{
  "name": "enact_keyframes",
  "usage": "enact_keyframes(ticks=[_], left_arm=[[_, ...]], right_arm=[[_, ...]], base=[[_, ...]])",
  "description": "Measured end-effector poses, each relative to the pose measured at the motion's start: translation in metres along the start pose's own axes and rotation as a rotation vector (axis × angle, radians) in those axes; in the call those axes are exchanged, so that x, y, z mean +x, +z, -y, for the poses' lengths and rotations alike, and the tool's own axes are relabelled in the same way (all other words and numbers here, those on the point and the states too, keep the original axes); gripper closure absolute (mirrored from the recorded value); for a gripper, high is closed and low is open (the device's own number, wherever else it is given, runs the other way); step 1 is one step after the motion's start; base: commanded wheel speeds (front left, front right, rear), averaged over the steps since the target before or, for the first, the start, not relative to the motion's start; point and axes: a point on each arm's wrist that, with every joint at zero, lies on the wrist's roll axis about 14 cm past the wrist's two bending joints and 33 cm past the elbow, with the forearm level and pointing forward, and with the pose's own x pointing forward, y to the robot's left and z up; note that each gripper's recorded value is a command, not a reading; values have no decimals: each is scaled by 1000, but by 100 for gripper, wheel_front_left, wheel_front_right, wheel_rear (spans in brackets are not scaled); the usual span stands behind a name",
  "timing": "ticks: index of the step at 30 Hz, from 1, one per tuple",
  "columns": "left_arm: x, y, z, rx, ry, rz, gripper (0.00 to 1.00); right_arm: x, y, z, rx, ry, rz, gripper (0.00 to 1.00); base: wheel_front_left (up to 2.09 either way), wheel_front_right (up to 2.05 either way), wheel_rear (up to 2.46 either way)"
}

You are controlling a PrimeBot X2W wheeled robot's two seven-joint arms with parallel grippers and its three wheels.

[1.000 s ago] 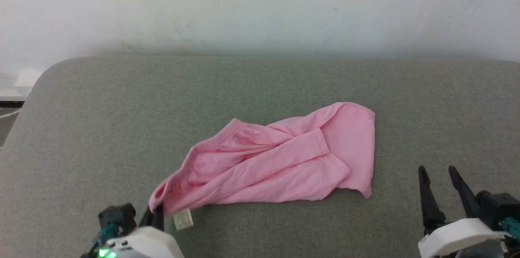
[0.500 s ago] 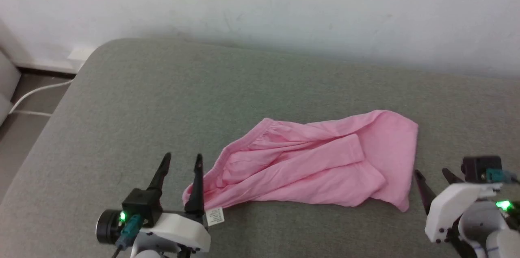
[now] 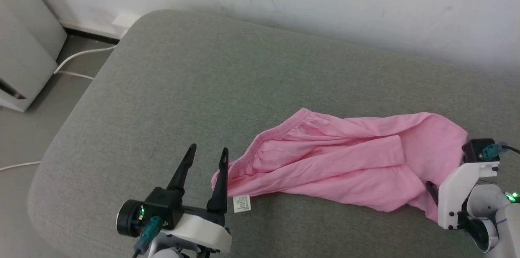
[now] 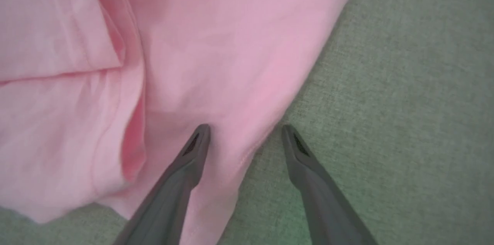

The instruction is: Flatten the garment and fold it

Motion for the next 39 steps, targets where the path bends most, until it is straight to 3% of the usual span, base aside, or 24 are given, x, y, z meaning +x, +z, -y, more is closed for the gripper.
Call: enact_keyframes(ticks=[1,2,8,12,16,19,20,21,25,28,39], left_arm=[[-1,-1,-2,0,10,-4,0],[-1,-3,-4,-2,16,-9,0],[-8,-10,-11,-6,37,-34,0],[-10,-11,-11,-13,36,-36,0],[-8,-15,-9,-18,32,-48,0],[-8,-20,-7,-19,30,-66,0],[-7,-22,-7,-20,29,-73,0],[-7,-24,-6,-20,28,-79,0],[-5,-29,-3,-30,18,-94,0],[-3,-28,1,-32,5,-91,0],[7,-19,28,-58,-95,-53,0]], right_arm=[[3,1,-2,-13,5,-3,54],[5,2,-2,-31,5,0,100],[5,26,12,-126,-40,97,100],[-11,81,45,-221,-135,249,100],[-20,135,57,-278,-178,387,100],[-8,136,67,-283,-200,354,100],[-1,126,69,-277,-200,313,58],[5,114,73,-269,-202,273,0],[19,82,82,-252,-212,188,0],[18,76,79,-232,-201,209,0],[-45,132,66,-113,-167,656,0]], base=[[0,0,0],[0,0,0],[0,0,0],[0,0,0],[0,0,0],[0,0,0],[0,0,0],[0,0,0],[0,0,0],[0,0,0],[0,0,0]])
